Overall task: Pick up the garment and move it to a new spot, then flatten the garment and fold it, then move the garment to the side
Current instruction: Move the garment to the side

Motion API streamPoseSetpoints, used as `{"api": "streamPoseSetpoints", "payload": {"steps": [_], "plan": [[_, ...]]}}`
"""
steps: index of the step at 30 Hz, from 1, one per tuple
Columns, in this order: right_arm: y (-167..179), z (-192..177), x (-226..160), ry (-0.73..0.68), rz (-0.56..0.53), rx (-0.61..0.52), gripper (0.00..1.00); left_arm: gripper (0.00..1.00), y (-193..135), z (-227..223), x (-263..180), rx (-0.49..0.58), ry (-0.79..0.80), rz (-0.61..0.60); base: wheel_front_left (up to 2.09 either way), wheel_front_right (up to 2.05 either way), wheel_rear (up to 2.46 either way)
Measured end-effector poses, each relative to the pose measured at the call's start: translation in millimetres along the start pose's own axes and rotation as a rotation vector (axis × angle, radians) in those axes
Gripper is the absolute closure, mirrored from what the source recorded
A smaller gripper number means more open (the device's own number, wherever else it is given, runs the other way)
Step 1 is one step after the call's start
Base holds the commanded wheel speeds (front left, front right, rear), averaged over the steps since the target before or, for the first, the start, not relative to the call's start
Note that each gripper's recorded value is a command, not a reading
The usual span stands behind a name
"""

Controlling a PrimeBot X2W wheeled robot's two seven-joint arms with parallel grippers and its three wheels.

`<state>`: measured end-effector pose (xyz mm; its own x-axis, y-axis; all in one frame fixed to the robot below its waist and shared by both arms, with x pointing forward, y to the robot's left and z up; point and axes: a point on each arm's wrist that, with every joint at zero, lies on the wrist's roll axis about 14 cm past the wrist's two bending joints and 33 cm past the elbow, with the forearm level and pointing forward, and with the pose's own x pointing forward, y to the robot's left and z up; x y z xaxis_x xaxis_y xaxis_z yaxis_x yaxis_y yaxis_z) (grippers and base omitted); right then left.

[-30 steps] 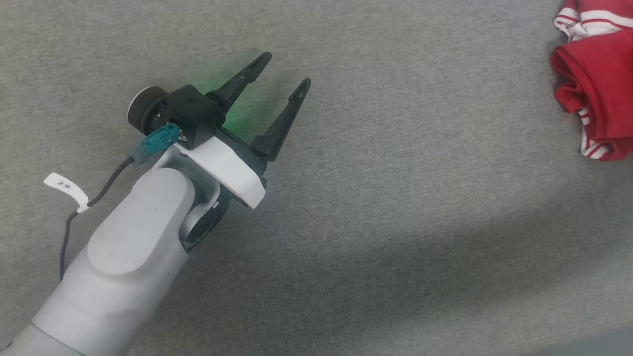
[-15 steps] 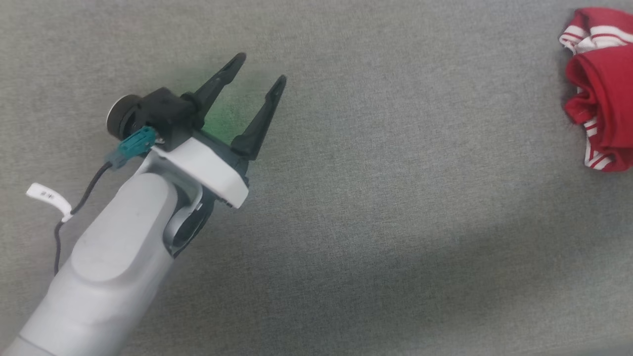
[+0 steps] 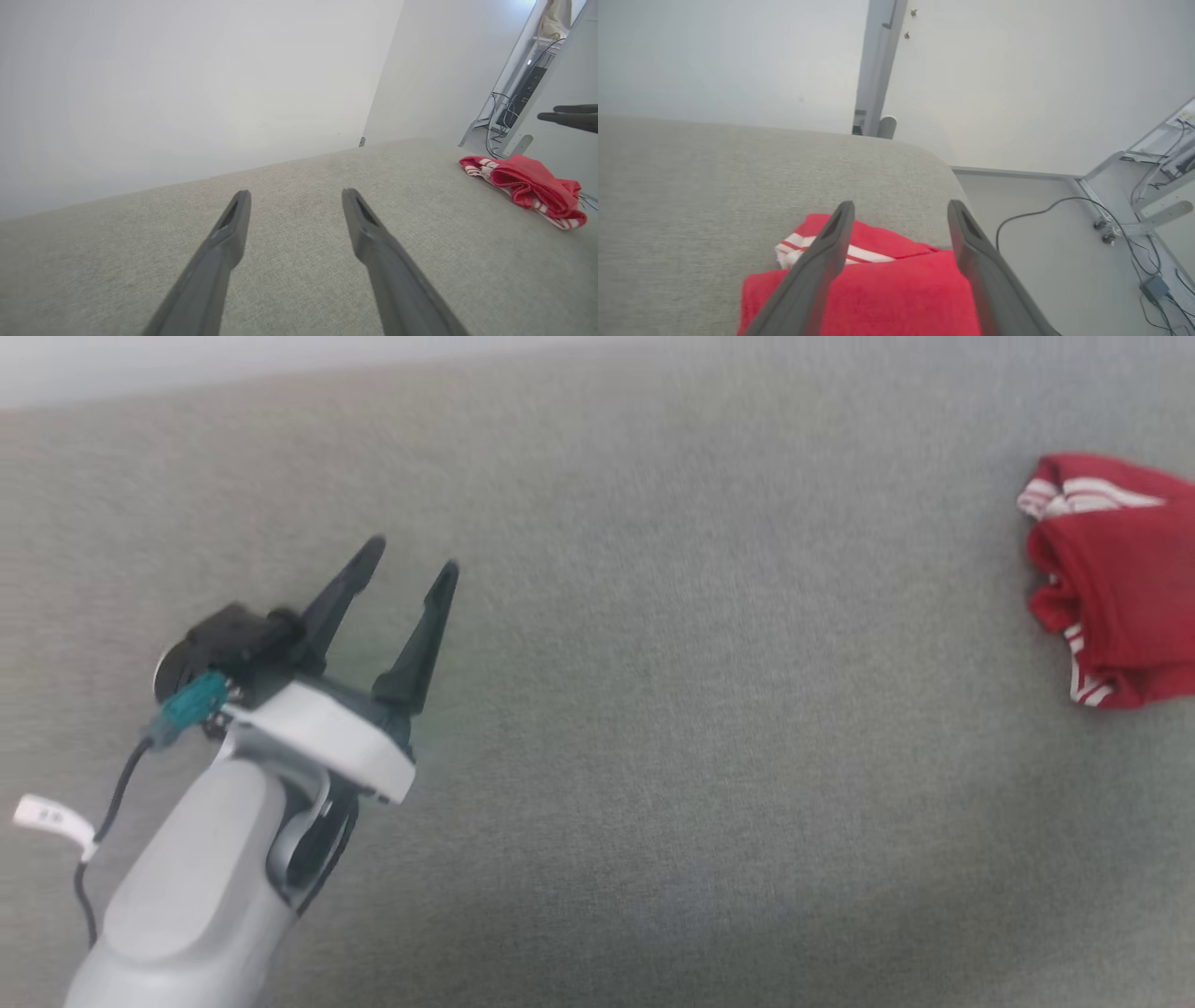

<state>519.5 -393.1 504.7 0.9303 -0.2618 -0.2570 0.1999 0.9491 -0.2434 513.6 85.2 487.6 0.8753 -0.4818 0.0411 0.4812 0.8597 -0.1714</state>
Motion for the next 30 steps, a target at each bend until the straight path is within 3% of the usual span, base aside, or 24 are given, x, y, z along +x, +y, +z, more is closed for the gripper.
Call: {"api": "streamPoseSetpoints", "payload": {"steps": [8, 18, 30], "plan": [[53, 20, -38, -0.143, 0.147, 0.042, 0.00, 0.00, 24, 32, -60, 0.037, -0.046, 0.147, 0.00, 0.00, 0.00], [92, 32, -78, -0.260, 0.258, 0.105, 0.00, 0.00, 52, 51, -132, 0.082, -0.086, 0.319, 0.00, 0.00, 0.00], [104, 16, -127, -0.325, 0.272, 0.172, 0.00, 0.00, 55, 36, -192, 0.074, -0.056, 0.412, 0.00, 0.00, 0.00]]}}
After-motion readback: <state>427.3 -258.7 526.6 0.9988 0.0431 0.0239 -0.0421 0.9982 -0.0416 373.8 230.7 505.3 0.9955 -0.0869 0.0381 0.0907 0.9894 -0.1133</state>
